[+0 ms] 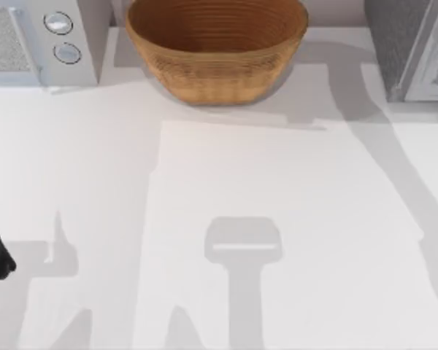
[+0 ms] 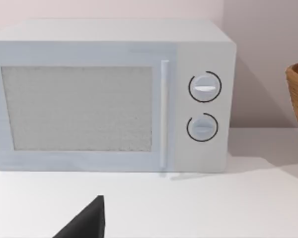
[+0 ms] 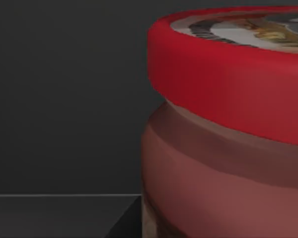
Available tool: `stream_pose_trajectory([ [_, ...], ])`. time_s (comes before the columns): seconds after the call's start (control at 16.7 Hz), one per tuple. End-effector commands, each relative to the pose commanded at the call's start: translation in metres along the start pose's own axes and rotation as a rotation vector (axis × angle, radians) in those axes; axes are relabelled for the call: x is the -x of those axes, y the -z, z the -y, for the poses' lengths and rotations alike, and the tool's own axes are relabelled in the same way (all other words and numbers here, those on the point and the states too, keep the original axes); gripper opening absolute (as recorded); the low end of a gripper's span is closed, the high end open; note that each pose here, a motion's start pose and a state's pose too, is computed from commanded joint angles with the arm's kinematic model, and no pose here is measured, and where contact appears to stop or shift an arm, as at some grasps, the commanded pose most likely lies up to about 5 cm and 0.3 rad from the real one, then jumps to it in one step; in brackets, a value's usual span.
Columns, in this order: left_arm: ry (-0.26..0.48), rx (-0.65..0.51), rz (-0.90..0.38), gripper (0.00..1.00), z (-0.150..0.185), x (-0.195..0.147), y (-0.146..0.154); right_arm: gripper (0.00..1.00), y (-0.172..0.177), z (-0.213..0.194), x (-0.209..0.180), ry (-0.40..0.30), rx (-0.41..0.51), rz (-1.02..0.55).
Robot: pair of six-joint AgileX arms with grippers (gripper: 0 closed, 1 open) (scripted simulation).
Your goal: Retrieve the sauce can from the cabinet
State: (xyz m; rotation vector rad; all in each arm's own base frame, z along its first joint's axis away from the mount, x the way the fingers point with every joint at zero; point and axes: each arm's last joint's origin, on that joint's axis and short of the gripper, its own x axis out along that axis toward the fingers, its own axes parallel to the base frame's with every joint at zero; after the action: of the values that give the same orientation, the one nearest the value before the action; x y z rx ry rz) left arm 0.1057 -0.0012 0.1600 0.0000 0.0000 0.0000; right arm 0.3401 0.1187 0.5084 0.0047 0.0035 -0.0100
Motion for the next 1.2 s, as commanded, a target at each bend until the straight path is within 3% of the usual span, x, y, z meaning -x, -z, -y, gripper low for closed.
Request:
stream_pose_trajectory([
  [0.12,0.0,0.0,0.0,1.0,0.0,0.0,0.0,0.02,0.0,0.0,0.0,0.0,0.0,0.0],
  [0.18,0.0,0.0,0.0,1.0,0.0,0.0,0.0,0.0,0.0,0.0,0.0,0.0,0.0,0.0],
  [0.78,0.0,0.0,0.0,1.0,0.0,0.0,0.0,0.0,-0.003,-0.003,0.008,-0.005,-0.002,-0.001],
  [0.9,0.0,0.0,0.0,1.0,0.0,0.0,0.0,0.0,-0.014,-0.012,0.033,-0.012,0.0,-0.006],
  [1.2,0.0,0.0,0.0,1.0,0.0,0.0,0.0,0.0,-0.05,-0.013,0.142,-0.005,0.002,-0.006],
])
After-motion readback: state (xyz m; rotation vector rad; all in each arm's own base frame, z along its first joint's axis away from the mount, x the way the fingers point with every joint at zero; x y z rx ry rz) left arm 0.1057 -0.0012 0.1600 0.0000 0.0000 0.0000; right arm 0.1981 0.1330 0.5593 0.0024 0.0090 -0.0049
